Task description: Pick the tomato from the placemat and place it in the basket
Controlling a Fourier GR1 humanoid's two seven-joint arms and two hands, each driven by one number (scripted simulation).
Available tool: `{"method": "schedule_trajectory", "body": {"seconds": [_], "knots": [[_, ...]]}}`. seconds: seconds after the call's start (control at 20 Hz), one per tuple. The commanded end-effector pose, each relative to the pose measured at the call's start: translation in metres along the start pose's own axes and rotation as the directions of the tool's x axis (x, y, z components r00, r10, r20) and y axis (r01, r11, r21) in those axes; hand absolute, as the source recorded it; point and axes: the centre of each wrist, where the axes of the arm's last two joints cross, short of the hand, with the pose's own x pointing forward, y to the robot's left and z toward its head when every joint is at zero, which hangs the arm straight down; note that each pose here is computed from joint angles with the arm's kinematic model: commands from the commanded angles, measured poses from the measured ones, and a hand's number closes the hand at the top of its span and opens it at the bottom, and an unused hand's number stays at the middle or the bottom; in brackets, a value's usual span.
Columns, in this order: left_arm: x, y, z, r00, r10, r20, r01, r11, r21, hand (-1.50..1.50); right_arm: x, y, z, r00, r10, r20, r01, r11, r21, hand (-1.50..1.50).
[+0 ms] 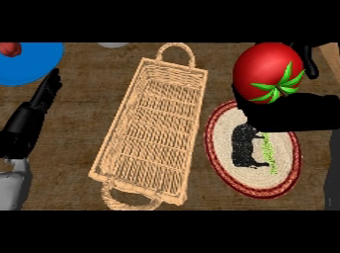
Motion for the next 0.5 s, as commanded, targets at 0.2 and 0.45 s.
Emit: {"method": "schedule_trajectory", "body": {"seconds": [0.2,0.45], "knots": [[-0.011,0.008,-0.007,1.000,0.019,0.010,-0.019,1.000,-0.001,0.00,0.066,0.037,-0.041,0.999,-0.001,-0.049,0.006,0.994,0.106,1.50],[0.007,-0.012,-0.003,1.000,-0.002,0.019,0.002,1.000,-0.018,0.00,0.087,0.061,-0.061,0.993,0.040,-0.108,-0.017,0.978,0.206,1.50]]}}
